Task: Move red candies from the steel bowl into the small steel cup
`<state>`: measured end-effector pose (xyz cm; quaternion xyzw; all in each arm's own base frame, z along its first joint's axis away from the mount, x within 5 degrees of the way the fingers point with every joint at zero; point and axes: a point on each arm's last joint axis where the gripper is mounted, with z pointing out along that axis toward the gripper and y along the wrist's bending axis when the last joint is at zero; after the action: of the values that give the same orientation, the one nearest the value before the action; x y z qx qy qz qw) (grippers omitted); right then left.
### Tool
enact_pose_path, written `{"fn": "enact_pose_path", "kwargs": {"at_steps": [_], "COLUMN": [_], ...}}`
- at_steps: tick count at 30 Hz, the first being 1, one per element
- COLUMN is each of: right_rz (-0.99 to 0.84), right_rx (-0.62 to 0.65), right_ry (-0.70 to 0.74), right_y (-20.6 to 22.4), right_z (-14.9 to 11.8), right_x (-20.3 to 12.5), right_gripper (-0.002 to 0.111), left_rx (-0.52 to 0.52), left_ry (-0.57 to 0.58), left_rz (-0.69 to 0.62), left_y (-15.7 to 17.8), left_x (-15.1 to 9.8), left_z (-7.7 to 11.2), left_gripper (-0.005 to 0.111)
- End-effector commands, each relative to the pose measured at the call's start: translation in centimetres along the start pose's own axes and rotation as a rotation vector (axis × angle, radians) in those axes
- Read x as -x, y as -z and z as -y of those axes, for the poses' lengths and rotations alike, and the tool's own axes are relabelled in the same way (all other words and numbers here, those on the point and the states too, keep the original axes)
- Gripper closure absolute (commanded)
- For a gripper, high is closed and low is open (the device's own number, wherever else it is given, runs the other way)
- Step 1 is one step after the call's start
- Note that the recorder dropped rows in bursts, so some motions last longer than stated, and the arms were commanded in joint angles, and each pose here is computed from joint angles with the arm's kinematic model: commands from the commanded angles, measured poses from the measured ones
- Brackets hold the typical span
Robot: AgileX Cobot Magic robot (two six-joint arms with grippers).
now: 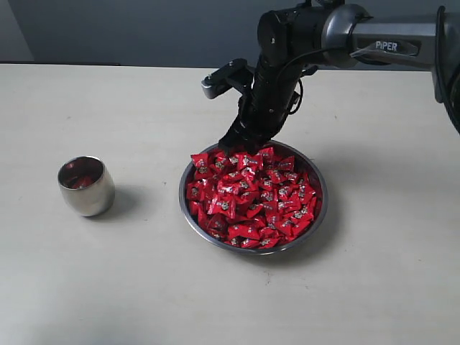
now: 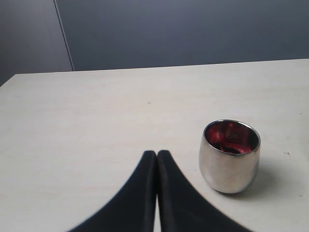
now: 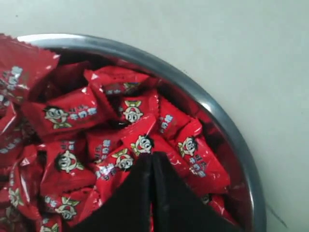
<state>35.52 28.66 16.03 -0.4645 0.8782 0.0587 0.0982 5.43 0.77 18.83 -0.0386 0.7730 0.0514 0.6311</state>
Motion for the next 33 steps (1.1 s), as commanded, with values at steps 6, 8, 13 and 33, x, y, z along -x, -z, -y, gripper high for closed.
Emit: {"fn": "enact_pose_path", "kwargs": {"at_steps": [6, 8, 13, 33], "right_rz": [0.043, 0.050, 0.029, 0.005], "right_rx": [0.062, 0.056, 0.048, 0.008], "right_ry": [0.015, 0.000, 0.000, 0.014], "right_y": [0.3, -0.1, -1.7, -2.4], "right_z": [-0.4, -0.3, -0.1, 0.3], "right_x": [0.4, 0.5, 0.4, 0.1], "right_gripper": [0.070, 0.073, 0.073, 0.073], "left_rx": [0.000, 0.000, 0.000, 0.000], "left_ry": [0.005, 0.005, 0.005, 0.005], "left_rz": [0.002, 0.002, 0.002, 0.002], "left_y": [0.0, 0.0, 0.0, 0.0], "left_x": [-0.1, -0.1, -0.1, -0.1], "left_z": [0.0, 0.0, 0.0, 0.0], "left_gripper": [0.106, 0.106, 0.106, 0.106]}}
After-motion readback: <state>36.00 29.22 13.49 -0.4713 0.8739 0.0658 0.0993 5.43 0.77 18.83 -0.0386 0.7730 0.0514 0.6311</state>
